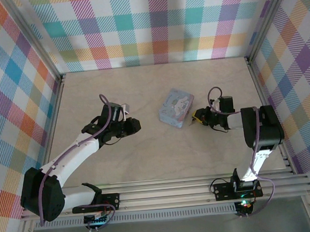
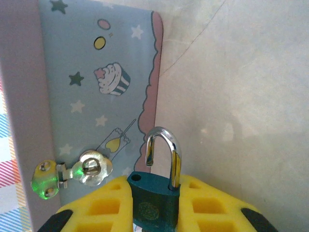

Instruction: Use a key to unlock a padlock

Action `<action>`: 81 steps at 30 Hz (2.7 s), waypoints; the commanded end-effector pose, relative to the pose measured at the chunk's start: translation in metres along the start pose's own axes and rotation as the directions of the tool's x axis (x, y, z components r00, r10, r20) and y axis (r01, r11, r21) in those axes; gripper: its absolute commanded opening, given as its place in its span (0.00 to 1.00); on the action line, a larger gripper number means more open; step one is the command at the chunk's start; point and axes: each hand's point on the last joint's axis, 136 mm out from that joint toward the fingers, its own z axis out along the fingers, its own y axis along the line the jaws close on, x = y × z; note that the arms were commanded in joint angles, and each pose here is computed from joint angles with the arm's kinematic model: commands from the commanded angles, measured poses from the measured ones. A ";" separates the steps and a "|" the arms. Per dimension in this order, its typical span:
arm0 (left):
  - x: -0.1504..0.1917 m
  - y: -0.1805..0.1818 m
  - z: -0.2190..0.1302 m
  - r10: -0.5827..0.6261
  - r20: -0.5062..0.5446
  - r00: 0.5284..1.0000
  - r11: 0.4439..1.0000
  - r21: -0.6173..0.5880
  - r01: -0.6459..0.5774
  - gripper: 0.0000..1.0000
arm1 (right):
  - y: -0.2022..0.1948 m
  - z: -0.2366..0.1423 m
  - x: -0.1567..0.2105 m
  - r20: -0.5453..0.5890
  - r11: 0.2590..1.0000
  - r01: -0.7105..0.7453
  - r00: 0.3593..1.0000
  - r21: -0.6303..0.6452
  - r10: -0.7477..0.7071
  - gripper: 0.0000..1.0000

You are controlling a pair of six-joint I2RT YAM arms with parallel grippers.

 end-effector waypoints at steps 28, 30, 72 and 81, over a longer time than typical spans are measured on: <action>-0.053 -0.036 0.013 0.222 -0.105 0.969 0.974 -0.030 -0.226 0.30 | -0.046 -0.078 -0.082 -0.319 0.574 0.371 0.928 0.730 -0.195 0.00; -0.055 -0.036 0.017 0.236 -0.112 0.965 0.970 -0.034 -0.241 0.30 | -0.051 -0.077 -0.087 -0.353 0.546 0.402 0.915 0.735 -0.197 0.00; -0.180 0.116 -0.040 0.434 0.397 0.809 0.865 -0.434 -0.251 1.00 | 0.022 -0.146 -0.068 0.287 0.562 0.489 0.527 0.667 -0.800 1.00; -0.143 0.152 -0.029 0.466 0.404 0.787 0.830 -0.508 -0.231 1.00 | 0.016 -0.142 -0.068 0.383 0.546 0.504 0.395 0.669 -0.835 1.00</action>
